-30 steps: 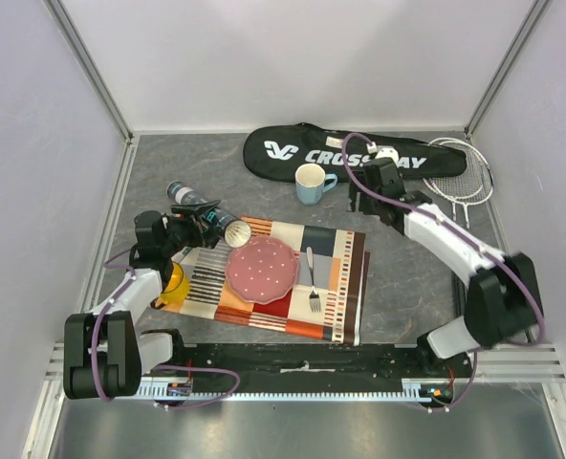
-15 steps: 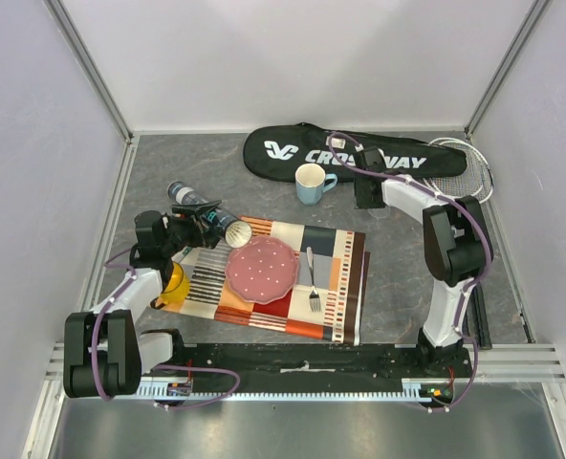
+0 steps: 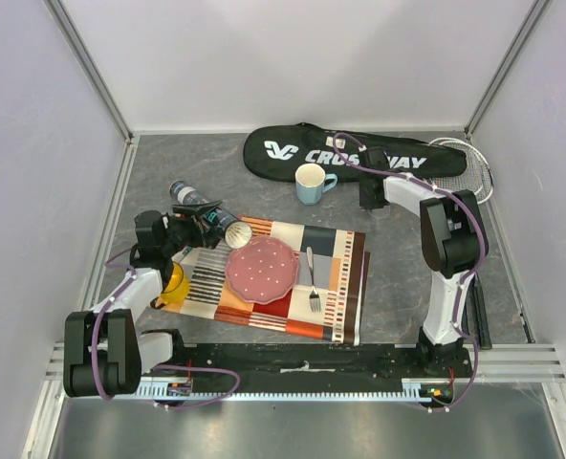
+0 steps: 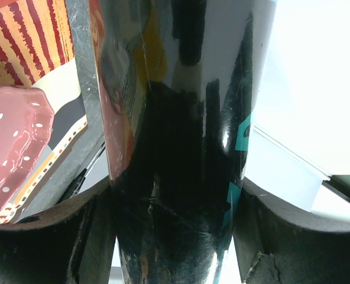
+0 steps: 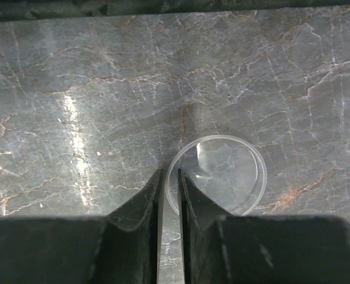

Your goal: Pack up the badminton gear

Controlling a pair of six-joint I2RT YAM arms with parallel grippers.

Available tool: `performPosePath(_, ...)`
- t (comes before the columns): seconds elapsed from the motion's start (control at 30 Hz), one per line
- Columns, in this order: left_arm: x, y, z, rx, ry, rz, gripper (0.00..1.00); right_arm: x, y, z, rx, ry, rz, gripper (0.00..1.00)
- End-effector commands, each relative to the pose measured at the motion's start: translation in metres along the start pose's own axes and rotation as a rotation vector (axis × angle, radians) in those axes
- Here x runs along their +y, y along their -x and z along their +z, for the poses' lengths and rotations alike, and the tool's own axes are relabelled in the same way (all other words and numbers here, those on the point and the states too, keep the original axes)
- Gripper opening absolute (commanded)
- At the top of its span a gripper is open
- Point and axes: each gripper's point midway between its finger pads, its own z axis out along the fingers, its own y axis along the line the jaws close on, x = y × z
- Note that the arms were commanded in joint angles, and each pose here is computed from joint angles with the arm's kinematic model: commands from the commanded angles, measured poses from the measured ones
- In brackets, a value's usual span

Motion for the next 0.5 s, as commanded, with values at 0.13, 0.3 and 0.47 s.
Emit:
performPosePath(0.13,-0.024,-0.012,-0.002,0.044,-0.066,0.072,0.02,0.004,-0.003,0.011,-0.008,0.003,0.022,0.07)
performPosePath(0.3,-0.025,-0.011,-0.002,0.039,-0.066,0.07,0.02,0.006,0.006,-0.017,-0.058,0.042,0.075,0.0)
performPosePath(0.47,-0.033,-0.013,-0.002,0.04,-0.078,0.071,0.02,0.071,0.028,-0.141,-0.257,0.487,0.148,0.0)
